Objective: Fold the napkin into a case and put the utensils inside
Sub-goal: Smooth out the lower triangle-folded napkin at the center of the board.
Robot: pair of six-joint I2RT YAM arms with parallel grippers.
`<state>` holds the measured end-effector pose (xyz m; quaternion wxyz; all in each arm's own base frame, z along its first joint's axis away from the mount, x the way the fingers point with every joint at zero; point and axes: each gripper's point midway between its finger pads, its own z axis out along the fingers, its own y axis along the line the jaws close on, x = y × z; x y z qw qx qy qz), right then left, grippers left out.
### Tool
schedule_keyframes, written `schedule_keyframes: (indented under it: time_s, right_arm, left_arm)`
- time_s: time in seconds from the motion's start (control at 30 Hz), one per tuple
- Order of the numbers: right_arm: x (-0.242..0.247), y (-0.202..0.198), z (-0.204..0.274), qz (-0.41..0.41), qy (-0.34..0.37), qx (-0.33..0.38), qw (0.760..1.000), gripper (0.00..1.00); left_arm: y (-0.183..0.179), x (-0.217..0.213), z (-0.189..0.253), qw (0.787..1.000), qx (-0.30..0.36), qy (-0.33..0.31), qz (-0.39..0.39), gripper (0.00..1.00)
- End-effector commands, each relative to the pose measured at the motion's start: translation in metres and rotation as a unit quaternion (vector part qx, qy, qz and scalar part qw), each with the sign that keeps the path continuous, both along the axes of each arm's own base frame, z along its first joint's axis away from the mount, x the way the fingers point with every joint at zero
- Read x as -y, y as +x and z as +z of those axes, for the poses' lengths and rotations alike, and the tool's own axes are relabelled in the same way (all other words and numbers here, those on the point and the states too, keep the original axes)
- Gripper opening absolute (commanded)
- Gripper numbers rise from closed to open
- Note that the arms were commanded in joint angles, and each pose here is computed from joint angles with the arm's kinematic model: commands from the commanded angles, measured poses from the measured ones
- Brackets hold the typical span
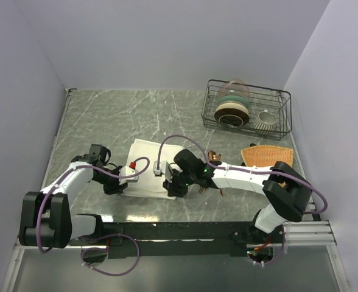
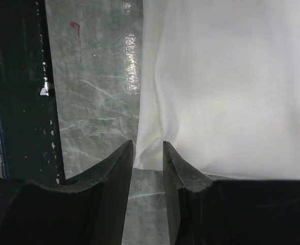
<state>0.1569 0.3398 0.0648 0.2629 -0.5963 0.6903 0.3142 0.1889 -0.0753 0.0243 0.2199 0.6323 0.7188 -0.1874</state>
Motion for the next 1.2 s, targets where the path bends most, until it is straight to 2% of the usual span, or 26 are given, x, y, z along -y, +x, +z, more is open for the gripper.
schedule_keyframes:
  time_s: [0.0,0.13,0.27,0.4,0.5,0.67,0.83,0.93,1.17]
  right_arm:
    - [-0.005,0.004,-0.008,-0.006,-0.005,0.023,1.0,0.38]
    - [-0.004,0.005,-0.016,-0.007,-0.018,0.034,0.999,0.38]
    - [-0.003,0.005,-0.02,-0.008,-0.026,0.039,0.999,0.36]
    - [-0.003,0.005,-0.024,-0.014,-0.034,0.042,0.998,0.36]
    - [-0.003,0.004,-0.026,-0.016,-0.037,0.044,0.998,0.33]
    - [0.0,0.003,-0.029,-0.016,-0.041,0.043,0.998,0.18]
    - [-0.002,0.0,-0.025,-0.01,-0.034,0.041,0.999,0.0]
    - [-0.003,-0.001,-0.024,-0.009,-0.028,0.039,0.999,0.0]
    - [-0.004,-0.003,-0.021,-0.005,-0.021,0.035,0.999,0.0]
  left_arm:
    - [0.013,0.003,0.006,0.998,0.05,-0.005,-0.025,0.4]
    - [0.012,0.002,0.005,0.998,0.055,-0.001,-0.031,0.31]
    - [0.012,0.002,0.007,0.998,0.061,-0.001,-0.034,0.28]
    - [0.011,0.002,0.009,0.997,0.064,-0.001,-0.035,0.37]
    - [0.012,0.001,0.012,0.997,0.07,-0.001,-0.033,0.37]
    - [0.011,-0.002,0.011,0.997,0.074,0.004,-0.035,0.38]
    - [0.011,-0.003,0.016,0.996,0.072,0.007,-0.047,0.45]
    - [0.008,-0.007,0.02,0.996,0.072,0.011,-0.057,0.48]
    - [0.012,-0.012,0.02,0.993,0.093,0.014,-0.064,0.47]
